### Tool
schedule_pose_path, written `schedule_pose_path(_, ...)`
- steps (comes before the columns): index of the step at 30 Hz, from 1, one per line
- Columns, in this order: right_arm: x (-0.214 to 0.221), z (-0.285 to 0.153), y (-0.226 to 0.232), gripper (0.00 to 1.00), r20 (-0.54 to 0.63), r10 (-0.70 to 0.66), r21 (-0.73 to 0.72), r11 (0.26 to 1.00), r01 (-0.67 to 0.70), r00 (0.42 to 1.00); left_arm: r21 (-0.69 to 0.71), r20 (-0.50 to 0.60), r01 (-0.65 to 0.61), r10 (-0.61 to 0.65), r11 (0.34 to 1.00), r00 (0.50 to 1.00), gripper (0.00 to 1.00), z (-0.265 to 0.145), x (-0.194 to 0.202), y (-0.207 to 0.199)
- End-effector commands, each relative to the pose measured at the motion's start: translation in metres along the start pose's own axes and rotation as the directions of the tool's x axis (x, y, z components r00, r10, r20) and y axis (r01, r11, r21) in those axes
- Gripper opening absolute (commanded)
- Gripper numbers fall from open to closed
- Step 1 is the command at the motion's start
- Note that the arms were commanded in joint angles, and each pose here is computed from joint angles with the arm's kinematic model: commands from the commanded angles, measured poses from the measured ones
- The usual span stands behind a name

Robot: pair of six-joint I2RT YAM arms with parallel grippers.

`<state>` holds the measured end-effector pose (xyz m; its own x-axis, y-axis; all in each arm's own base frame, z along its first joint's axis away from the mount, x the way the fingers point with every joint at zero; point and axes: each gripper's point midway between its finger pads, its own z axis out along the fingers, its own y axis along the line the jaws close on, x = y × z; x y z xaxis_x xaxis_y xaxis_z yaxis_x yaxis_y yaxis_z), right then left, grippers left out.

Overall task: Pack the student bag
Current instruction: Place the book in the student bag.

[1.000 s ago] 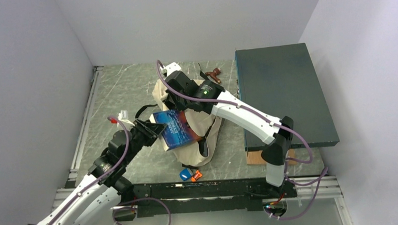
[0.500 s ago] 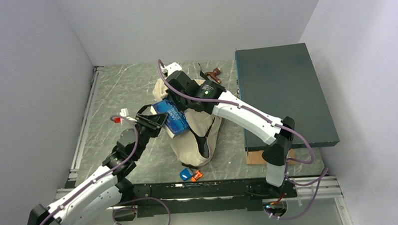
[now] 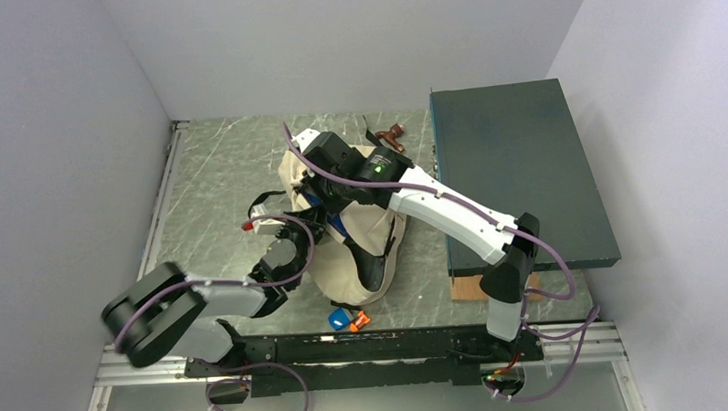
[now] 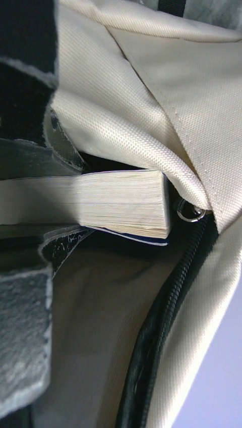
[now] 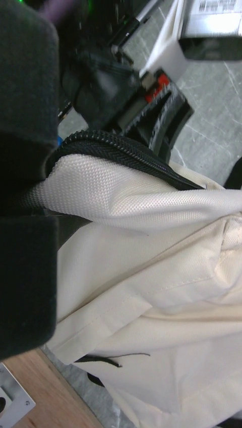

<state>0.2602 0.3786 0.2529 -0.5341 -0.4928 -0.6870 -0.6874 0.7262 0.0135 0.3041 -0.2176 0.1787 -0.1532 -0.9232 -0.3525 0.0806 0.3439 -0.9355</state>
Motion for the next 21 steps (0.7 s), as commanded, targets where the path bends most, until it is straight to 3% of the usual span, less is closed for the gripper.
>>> schedule_pose_path(1, -0.034, -0.046, 0.021, 0.0, 0.147, 0.035, -0.136, 0.991, -0.015, 0.989, 0.257, 0.222, 0.231, -0.29, 0.939, 0.931, 0.0, 0.015, -0.046, -0.076)
schedule_pose_path(8, -0.032, -0.049, 0.021, 0.0, 0.161, 0.047, -0.142, 0.99, -0.024, 0.986, 0.154, 0.193, 0.221, -0.248, 0.963, 0.949, 0.02, 0.031, -0.009, -0.055)
schedule_pose_path(11, -0.027, -0.045, 0.017, 0.0, 0.153, 0.042, -0.122, 0.992, -0.023, 0.987, 0.147, 0.122, 0.239, -0.257, 0.96, 0.959, 0.21, 0.029, 0.006, -0.049)
schedule_pose_path(16, -0.017, -0.042, 0.008, 0.03, 0.147, 0.035, -0.09, 0.996, -0.022, 0.989, 0.12, -0.073, 0.211, -0.203, 0.97, 0.976, 0.78, 0.006, 0.04, -0.04)
schedule_pose_path(18, -0.017, -0.044, 0.005, 0.04, 0.157, 0.046, -0.096, 0.995, -0.031, 0.987, 0.104, -0.13, 0.185, -0.171, 0.977, 0.977, 0.94, -0.006, 0.046, -0.033)
schedule_pose_path(19, -0.015, -0.043, 0.005, 0.04, 0.157, 0.051, -0.104, 0.994, -0.035, 0.986, 0.099, -0.14, 0.188, -0.173, 0.977, 0.975, 0.99, -0.013, 0.043, -0.029)
schedule_pose_path(21, -0.015, -0.045, 0.005, 0.07, 0.164, 0.066, -0.12, 0.992, -0.046, 0.984, 0.089, -0.145, 0.193, -0.179, 0.977, 0.973, 1.0, -0.029, 0.033, -0.019)
